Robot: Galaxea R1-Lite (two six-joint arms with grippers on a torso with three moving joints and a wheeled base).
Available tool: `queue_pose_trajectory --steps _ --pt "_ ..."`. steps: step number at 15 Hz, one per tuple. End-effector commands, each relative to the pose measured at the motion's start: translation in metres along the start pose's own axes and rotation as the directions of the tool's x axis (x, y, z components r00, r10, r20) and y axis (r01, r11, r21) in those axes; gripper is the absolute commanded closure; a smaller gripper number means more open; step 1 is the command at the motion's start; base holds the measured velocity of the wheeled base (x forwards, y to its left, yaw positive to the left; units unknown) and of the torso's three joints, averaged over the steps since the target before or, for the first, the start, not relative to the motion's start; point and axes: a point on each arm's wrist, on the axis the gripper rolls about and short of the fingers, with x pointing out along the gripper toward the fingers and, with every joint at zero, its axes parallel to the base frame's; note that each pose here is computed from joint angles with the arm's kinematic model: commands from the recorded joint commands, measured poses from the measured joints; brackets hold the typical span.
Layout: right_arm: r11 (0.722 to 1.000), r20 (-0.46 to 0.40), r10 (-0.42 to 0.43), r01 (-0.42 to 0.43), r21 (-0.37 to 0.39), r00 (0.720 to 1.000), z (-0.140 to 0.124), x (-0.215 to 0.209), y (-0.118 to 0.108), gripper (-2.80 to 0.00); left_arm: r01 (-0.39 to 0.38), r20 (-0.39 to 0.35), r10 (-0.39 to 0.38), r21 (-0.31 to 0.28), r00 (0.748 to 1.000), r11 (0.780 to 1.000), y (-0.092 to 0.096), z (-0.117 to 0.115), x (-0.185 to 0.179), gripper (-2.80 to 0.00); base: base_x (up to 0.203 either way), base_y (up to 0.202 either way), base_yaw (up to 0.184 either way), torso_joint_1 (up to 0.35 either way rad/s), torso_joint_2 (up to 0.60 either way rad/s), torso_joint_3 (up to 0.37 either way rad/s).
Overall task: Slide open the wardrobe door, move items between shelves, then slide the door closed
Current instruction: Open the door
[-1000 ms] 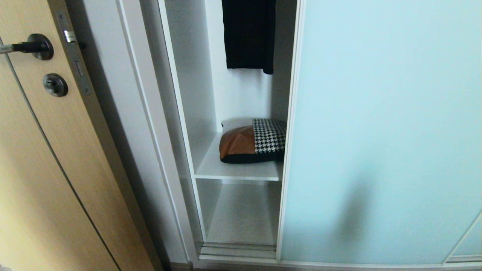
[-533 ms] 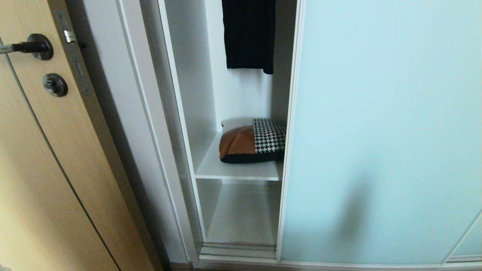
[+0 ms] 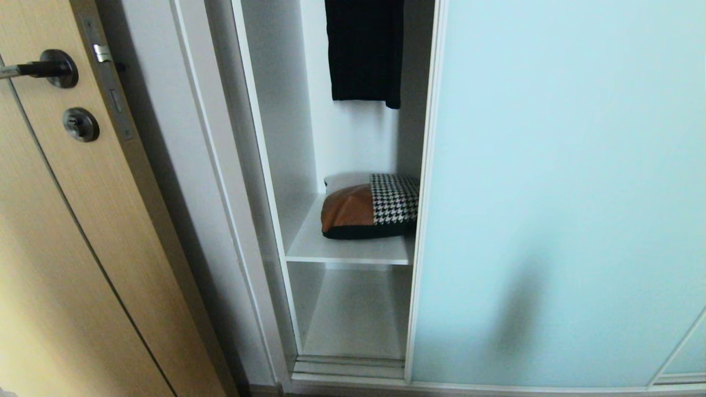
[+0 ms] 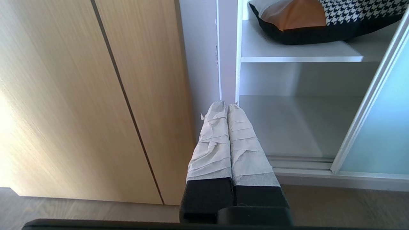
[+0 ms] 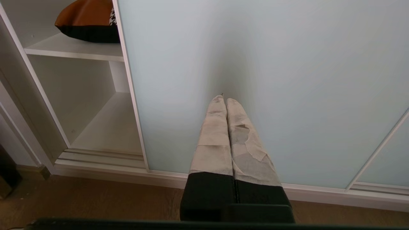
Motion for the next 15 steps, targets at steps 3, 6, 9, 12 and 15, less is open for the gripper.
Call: queue_pose_trajectory --steps 3,6,9,12,15 --pt "1.0 -0.003 0.006 -0.006 -0.009 1.0 0.0 0.0 0.0 0.0 0.0 -0.004 0.0 0.0 1.0 1.0 0.0 0.0 0.0 0.0 0.0 0.0 0.0 0.0 0.0 0.0" --pt "1.0 -0.006 0.008 -0.008 -0.009 1.0 0.001 -0.001 0.0 0.0 0.0 -0.004 0.0 0.0 1.0 1.0 0.0 0.0 0.0 0.0 0.0 0.0 0.0 0.0 0.0 0.0" --pt "0.998 0.049 0.04 -0.043 0.048 0.998 0.036 -0.009 0.0 0.0 0.0 -0.004 0.0 0.0 1.0 1.0 0.0 0.0 0.0 0.0 0.0 0.0 0.0 0.0 0.0 0.0" --pt "0.989 -0.01 0.092 -0.09 0.118 0.996 0.09 -0.004 0.001 0.0 0.0 -0.004 0.0 0.0 1.0 1.0 0.0 0.0 0.0 0.0 0.0 0.0 0.0 0.0 0.0 0.0" --pt "0.977 -0.096 0.177 -0.162 0.14 0.98 0.133 0.02 0.002 0.0 0.0 -0.004 0.0 0.0 1.0 1.0 0.0 0.0 0.0 0.0 0.0 0.0 0.0 0.0 0.0 0.0"
